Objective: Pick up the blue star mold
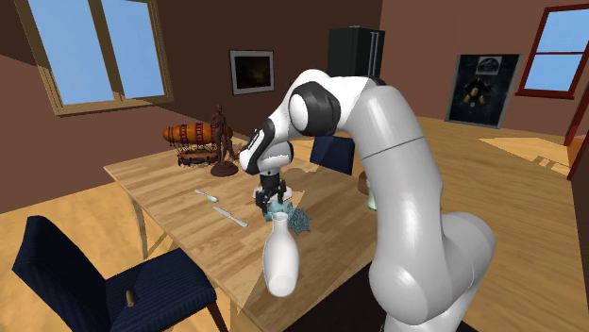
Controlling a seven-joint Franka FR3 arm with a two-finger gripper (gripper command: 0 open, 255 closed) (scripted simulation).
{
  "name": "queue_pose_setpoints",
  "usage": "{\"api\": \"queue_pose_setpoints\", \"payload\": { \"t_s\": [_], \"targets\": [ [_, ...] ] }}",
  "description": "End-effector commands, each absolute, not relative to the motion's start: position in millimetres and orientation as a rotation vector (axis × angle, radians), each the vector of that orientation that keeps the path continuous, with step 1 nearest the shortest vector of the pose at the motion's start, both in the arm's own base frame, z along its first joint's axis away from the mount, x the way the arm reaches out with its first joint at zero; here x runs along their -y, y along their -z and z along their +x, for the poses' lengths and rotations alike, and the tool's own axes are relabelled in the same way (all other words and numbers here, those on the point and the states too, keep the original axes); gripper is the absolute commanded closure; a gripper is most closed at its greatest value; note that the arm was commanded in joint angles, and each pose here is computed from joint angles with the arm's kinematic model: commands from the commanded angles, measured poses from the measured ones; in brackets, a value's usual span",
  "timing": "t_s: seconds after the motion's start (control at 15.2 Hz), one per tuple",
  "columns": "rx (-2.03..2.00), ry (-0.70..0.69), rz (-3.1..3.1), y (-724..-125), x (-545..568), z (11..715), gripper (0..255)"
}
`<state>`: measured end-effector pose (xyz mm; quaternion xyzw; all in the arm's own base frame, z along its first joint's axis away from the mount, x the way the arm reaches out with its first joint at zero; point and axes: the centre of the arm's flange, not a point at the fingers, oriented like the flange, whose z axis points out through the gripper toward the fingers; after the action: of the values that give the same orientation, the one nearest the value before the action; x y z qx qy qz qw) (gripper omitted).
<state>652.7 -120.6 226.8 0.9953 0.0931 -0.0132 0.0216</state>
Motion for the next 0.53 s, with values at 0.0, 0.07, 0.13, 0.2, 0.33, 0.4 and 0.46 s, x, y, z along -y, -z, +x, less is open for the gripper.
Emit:
{"api": "queue_pose_setpoints", "payload": {
  "t_s": [0.0,0.07,0.13,0.2,0.33,0.4,0.46],
  "targets": [
    [-0.291,0.04,3.084,-217,121,654,0],
    [-0.291,0.04,3.084,-211,121,654,0],
    [-0.291,0.04,3.084,-206,121,654,0],
    [-0.291,0.04,3.084,-201,121,654,0],
    [-0.291,0.04,3.084,-187,121,654,0],
    [-0.291,0.04,3.084,-187,121,654,0],
    [-0.291,0.04,3.084,-187,121,654,0]
  ]
}}
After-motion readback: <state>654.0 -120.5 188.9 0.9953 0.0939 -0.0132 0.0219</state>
